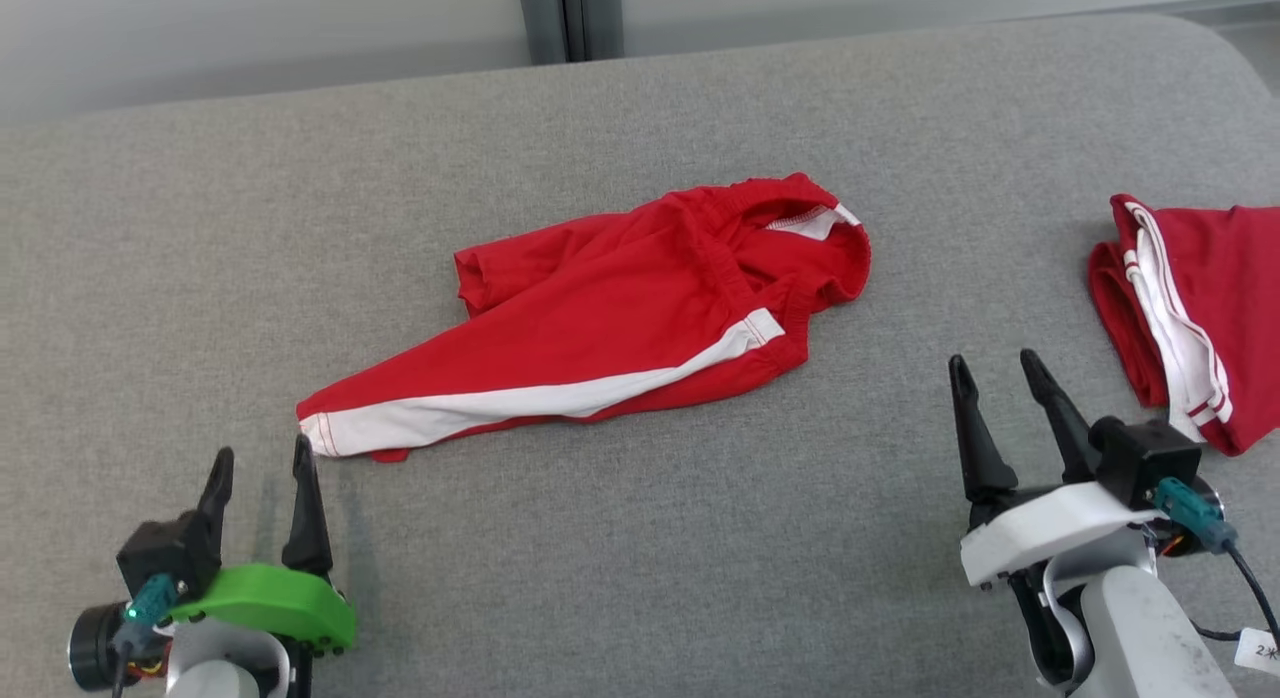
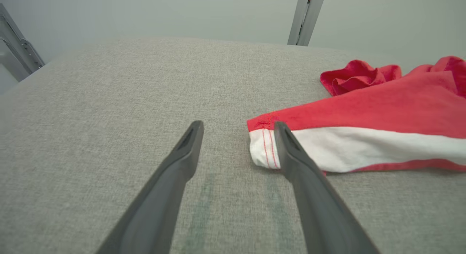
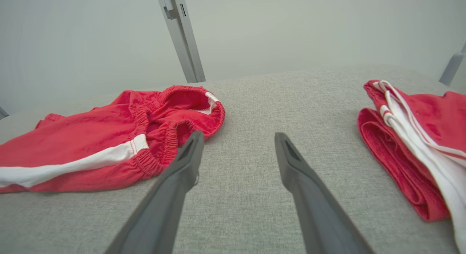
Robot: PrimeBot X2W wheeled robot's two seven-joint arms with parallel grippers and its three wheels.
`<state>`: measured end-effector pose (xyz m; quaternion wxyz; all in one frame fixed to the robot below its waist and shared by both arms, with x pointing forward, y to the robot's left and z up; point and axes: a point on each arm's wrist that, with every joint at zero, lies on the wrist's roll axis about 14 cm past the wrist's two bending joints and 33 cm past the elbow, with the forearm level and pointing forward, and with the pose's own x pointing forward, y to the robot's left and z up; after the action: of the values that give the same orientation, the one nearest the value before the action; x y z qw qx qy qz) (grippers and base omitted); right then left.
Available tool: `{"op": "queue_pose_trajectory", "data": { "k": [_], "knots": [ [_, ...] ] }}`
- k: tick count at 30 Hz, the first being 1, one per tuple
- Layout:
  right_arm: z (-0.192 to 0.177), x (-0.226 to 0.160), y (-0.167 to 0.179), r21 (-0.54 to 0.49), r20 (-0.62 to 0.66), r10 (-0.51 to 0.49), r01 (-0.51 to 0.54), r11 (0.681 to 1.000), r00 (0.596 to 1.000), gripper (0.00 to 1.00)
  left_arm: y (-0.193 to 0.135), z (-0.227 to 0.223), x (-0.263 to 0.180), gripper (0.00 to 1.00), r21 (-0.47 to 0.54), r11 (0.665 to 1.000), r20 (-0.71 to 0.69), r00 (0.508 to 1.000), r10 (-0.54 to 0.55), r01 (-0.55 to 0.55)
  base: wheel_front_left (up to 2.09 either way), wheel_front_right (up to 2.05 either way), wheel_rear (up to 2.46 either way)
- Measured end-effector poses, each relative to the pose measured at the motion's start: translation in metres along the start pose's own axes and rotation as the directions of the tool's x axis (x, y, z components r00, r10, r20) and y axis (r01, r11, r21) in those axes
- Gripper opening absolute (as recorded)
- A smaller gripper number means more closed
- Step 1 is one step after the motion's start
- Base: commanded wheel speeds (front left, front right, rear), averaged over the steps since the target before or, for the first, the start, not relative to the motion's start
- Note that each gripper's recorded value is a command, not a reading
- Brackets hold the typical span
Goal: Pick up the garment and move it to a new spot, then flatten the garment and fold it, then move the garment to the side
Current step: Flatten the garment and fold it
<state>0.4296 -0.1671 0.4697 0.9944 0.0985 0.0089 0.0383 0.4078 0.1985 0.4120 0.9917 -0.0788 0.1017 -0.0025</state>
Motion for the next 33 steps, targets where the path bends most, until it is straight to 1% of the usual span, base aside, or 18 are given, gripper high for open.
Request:
{"op": "queue_pose_trajectory", "data": {
  "k": [2, 5, 10, 14, 19, 23, 25, 29, 33],
  "knots": [
    [0.0, -0.01, -0.001, 0.002, -0.004, -0.007, 0.007, 1.0, 1.0, 1.0, 0.001, 0.001, -0.013, 1.0, 0.005, 1.0, 0.01, 1.0, 0.012, -0.012, 0.0, 0.0, 0.0],
    [-0.003, -0.023, -0.003, 0.002, -0.016, -0.015, 0.015, 1.0, 1.0, 1.0, -0.005, -0.001, -0.03, 1.0, 0.03, 1.0, 0.011, 1.0, -0.002, 0.002, 0.0, 0.0, 0.0],
    [-0.009, -0.044, 0.003, 0.001, -0.04, -0.004, 0.004, 1.0, 0.999, 1.0, -0.011, -0.002, -0.054, 1.0, 0.027, 1.0, 0.022, 1.0, -0.009, 0.008, 0.0, 0.0, 0.0],
    [-0.013, -0.054, 0.007, 0.001, -0.051, 0.005, -0.005, 1.0, 0.999, 1.0, -0.013, 0.001, -0.063, 1.0, 0.019, 1.0, 0.039, 0.999, -0.013, 0.012, 0.0, 0.0, 0.0],
    [-0.021, -0.054, 0.015, 0.004, -0.076, 0.03, -0.03, 1.0, 0.997, 1.0, -0.02, -0.001, -0.065, 1.0, -0.003, 1.0, 0.035, 0.999, -0.028, 0.028, 0.0, 0.0, 0.0],
    [-0.022, -0.037, 0.033, 0.012, -0.082, 0.086, -0.086, 0.996, 0.993, 1.0, -0.024, 0.001, -0.057, 1.0, -0.004, 0.999, 0.037, 0.999, -0.039, 0.039, 0.0, 0.0, 0.0],
    [-0.018, -0.019, 0.05, 0.004, -0.069, 0.142, -0.142, 0.99, 0.987, 1.0, -0.026, 0.005, -0.049, 1.0, -0.012, 0.999, 0.046, 0.998, -0.046, 0.046, 0.0, 0.0, 0.0],
    [-0.013, 0.014, 0.073, 0.018, -0.057, 0.21, -0.209, 0.978, 0.976, 1.0, -0.033, 0.004, -0.035, 1.0, -0.028, 0.997, 0.042, 0.997, -0.065, 0.066, 0.0, 0.0, 0.0],
    [-0.028, 0.04, 0.088, 0.025, -0.101, 0.256, -0.255, 0.967, 0.961, 1.0, -0.03, -0.003, -0.027, 1.0, -0.034, 0.997, 0.014, 0.998, -0.067, 0.068, 0.0, 0.0, 0.0]
  ]
}}
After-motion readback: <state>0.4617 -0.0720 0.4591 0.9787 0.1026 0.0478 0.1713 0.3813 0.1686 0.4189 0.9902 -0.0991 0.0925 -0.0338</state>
